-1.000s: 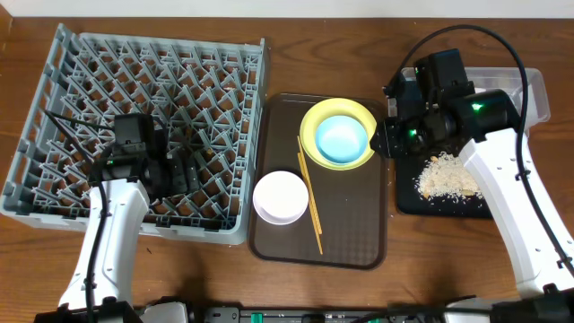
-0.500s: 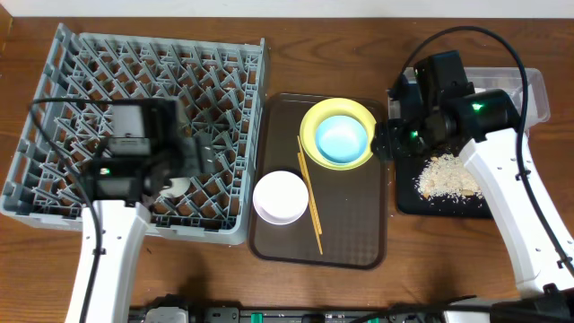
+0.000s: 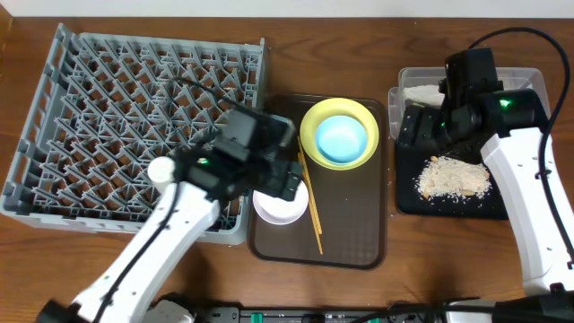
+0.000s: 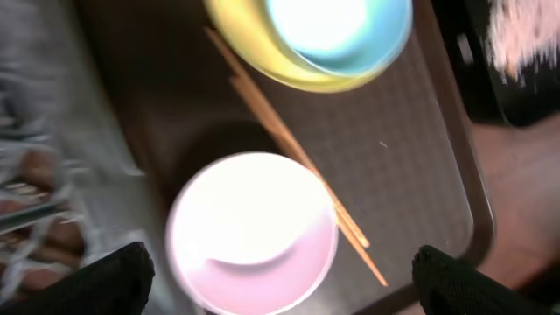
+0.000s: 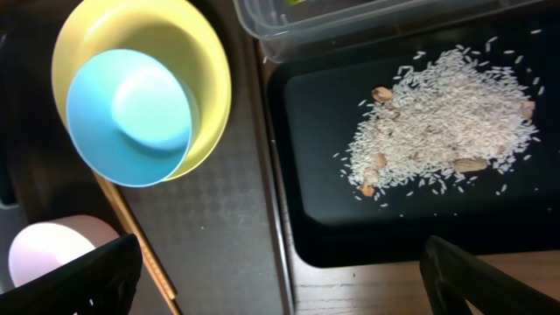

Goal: Sort waste into correct bins and load items into the dishwasher
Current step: 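Reach the left gripper to the small white bowl and grasp it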

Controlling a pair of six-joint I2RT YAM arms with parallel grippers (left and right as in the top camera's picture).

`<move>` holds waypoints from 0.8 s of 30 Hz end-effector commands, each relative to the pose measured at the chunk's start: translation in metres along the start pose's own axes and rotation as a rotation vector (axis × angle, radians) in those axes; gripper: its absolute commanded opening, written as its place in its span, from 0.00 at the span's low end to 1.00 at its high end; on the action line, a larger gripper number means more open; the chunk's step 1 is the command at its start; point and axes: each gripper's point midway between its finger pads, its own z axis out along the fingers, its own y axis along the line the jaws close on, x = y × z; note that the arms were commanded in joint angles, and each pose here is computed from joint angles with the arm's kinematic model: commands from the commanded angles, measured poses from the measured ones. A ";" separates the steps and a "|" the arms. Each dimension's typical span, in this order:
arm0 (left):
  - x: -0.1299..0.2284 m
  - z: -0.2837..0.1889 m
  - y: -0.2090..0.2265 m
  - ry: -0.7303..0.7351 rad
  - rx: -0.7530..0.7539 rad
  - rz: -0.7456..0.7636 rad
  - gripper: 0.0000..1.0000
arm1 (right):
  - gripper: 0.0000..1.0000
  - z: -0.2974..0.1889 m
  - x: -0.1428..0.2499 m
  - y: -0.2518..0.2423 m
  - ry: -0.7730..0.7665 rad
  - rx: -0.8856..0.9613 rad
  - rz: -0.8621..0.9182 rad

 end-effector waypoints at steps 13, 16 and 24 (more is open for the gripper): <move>0.073 0.101 -0.033 0.388 0.013 0.097 0.79 | 0.99 -0.012 -0.004 -0.003 -0.030 -0.006 0.025; 0.083 0.111 -0.032 0.431 0.006 0.098 0.70 | 0.99 -0.012 -0.004 -0.003 -0.031 -0.006 0.018; 0.086 0.117 -0.030 0.448 0.002 0.095 0.36 | 0.99 -0.012 -0.004 -0.003 -0.027 -0.005 0.018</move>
